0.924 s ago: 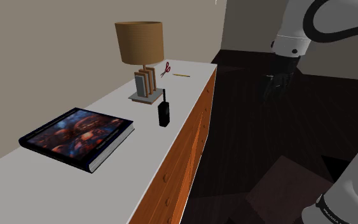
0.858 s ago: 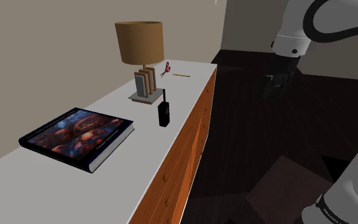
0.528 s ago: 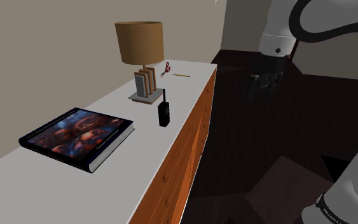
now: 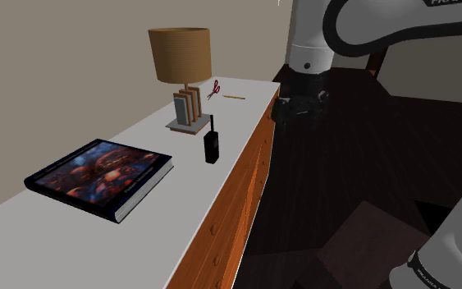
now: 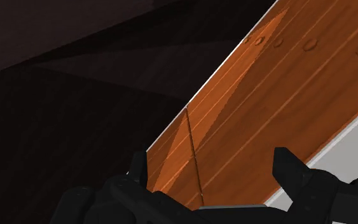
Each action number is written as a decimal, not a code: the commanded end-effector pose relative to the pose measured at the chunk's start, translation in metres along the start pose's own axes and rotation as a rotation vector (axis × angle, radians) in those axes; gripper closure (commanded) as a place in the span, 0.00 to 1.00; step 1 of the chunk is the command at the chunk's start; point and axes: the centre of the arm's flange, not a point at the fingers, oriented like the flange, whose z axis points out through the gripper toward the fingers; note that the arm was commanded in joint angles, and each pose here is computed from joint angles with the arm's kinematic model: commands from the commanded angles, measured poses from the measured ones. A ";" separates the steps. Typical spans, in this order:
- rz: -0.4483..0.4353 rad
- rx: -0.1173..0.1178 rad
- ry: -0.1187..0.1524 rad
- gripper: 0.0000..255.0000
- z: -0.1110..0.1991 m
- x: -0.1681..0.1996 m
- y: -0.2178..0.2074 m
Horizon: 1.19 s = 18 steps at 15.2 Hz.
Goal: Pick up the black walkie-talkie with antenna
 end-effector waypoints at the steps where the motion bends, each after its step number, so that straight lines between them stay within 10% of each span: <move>1: 0.036 -0.008 0.002 0.00 -0.001 0.008 -0.029; 18: 0.297 -0.083 0.018 0.00 0.005 0.098 -0.231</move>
